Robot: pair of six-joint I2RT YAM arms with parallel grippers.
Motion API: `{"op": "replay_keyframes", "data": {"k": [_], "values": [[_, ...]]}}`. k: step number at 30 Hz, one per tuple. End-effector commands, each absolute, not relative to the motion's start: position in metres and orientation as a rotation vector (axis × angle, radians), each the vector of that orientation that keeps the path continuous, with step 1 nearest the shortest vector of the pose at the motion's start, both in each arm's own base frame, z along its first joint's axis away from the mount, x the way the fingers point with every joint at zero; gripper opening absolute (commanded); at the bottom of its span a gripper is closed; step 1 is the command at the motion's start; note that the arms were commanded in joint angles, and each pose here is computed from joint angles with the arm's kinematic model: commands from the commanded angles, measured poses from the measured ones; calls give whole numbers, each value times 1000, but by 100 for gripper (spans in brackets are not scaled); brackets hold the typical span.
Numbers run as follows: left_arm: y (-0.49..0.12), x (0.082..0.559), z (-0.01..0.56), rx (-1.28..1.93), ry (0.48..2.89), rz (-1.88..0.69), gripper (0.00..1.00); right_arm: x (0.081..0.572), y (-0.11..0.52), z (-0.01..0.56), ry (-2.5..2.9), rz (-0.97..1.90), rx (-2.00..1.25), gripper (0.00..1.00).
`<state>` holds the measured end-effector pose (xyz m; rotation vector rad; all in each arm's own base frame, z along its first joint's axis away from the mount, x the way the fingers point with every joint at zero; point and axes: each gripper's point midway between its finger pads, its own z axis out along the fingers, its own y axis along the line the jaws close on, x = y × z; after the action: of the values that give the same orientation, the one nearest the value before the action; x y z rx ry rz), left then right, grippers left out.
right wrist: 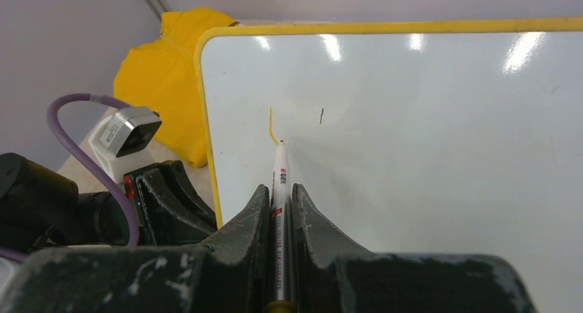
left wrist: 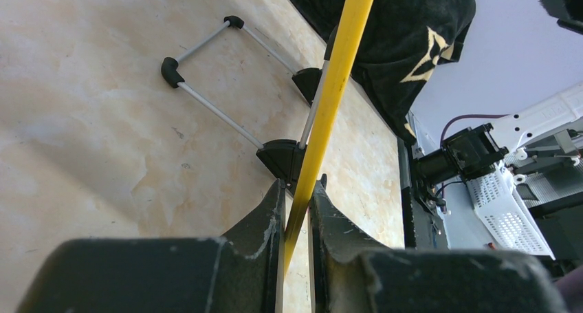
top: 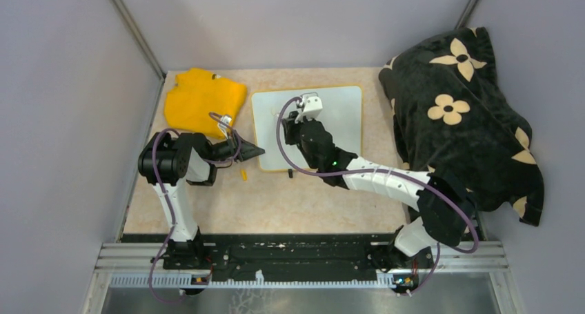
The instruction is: Write a sentence on the whiteboard
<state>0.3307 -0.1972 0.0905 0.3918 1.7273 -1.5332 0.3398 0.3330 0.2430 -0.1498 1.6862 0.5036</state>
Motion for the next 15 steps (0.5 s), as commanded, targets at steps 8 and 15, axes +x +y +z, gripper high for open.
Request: {"op": "replay_keyframes", "data": {"k": [8, 15], "values": [[-198, 333, 111, 523, 1545, -1444, 0, 347, 320, 301, 1559, 575, -52, 0], [-198, 333, 111, 523, 1547, -1445, 0, 356, 320, 291, 1586, 572, -45, 0]]}}
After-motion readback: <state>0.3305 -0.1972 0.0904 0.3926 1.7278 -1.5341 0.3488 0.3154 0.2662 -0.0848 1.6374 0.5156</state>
